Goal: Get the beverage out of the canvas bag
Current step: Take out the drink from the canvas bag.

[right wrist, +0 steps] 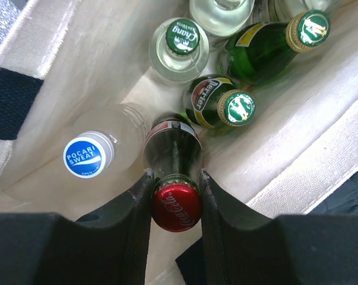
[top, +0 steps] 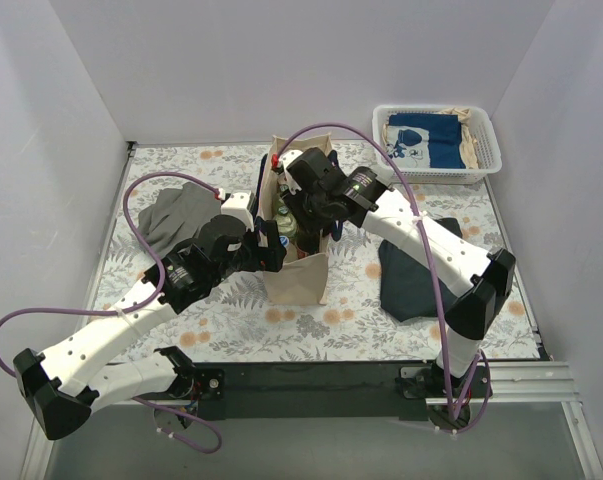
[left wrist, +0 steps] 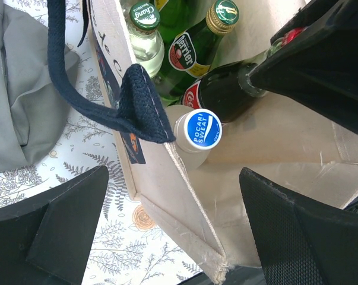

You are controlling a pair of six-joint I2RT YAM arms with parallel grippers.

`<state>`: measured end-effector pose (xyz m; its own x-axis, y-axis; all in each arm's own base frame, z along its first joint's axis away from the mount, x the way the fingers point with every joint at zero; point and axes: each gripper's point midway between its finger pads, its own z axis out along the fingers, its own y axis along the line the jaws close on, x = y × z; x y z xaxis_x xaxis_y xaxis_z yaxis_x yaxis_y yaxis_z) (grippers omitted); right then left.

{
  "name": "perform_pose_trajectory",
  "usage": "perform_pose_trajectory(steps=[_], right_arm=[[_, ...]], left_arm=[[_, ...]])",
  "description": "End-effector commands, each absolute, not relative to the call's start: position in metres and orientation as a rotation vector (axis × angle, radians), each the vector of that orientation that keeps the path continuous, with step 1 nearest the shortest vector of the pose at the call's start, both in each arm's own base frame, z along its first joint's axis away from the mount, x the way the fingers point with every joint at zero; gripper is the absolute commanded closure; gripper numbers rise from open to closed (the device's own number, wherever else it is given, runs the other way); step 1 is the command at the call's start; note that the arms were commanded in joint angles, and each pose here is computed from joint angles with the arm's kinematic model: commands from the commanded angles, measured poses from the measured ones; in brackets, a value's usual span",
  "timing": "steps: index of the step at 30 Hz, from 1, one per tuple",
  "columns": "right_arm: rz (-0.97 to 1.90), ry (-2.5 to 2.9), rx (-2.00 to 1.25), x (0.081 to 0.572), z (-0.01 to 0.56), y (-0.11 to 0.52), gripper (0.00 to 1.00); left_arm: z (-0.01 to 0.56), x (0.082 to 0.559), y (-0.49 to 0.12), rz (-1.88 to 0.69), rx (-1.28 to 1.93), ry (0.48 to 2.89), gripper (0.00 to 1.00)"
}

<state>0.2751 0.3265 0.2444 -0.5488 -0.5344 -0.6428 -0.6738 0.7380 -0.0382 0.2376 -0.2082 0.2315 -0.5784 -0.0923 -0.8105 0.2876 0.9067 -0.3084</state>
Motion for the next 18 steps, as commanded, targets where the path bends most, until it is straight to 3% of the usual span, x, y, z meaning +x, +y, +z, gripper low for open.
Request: perform_pose_trajectory(steps=[1,18], right_arm=[[0.402,2.035,-0.785,0.283,0.341,0.328,0.99],[0.398,1.965,-0.735,0.283,0.377,0.316,0.99]], left_arm=[[0.236,0.24,-0.206,-0.489,0.154,2.117,0.09],[0.242,0.241,-0.208,-0.498,0.154,2.104,0.09]])
